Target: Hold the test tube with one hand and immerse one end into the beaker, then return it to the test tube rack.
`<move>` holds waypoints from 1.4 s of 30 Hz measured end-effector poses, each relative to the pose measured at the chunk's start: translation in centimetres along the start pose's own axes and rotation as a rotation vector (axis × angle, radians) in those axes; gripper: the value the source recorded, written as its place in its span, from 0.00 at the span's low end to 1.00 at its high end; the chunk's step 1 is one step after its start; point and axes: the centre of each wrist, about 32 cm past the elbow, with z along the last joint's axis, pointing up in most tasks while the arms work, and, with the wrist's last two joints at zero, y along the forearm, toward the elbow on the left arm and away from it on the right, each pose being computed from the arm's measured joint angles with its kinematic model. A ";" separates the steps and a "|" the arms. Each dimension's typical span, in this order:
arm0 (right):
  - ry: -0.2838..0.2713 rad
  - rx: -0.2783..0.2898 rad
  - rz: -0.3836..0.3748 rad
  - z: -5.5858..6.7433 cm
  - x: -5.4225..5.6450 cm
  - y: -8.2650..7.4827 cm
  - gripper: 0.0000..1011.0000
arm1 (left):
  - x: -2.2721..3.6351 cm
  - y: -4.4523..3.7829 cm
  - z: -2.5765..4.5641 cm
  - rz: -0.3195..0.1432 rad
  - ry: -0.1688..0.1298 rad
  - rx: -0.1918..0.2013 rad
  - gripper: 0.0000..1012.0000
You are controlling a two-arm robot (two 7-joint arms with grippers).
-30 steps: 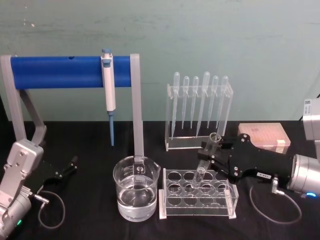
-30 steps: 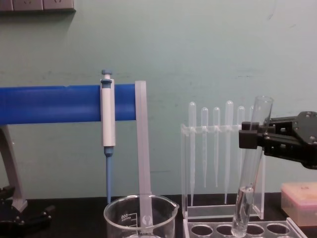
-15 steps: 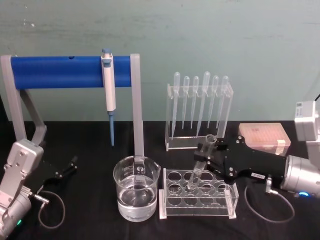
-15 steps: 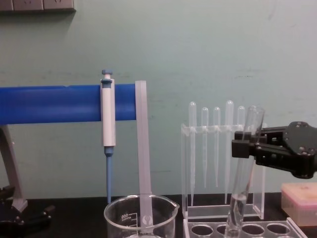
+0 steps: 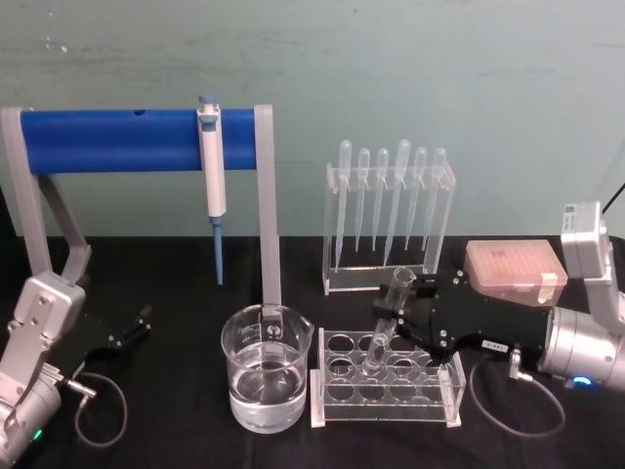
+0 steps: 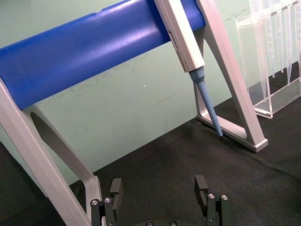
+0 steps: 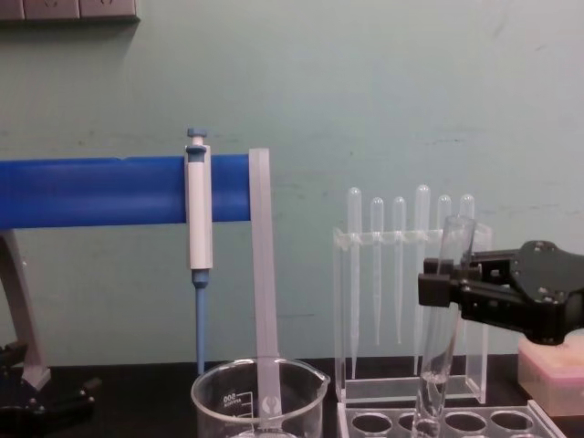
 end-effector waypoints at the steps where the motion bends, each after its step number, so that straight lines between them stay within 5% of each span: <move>1: 0.002 0.000 0.000 -0.1 0.0 0.0 0.22 | 0.00 0.00 0.00 0.000 0.000 0.000 0.99; 22: 0.046 -0.019 -0.010 -2.5 -0.8 0.0 0.22 | 0.00 0.00 0.00 0.000 0.000 0.000 0.99; 42: 0.072 -0.039 -0.012 -3.5 -1.0 0.0 0.22 | 0.00 0.00 0.00 0.000 0.000 0.000 0.99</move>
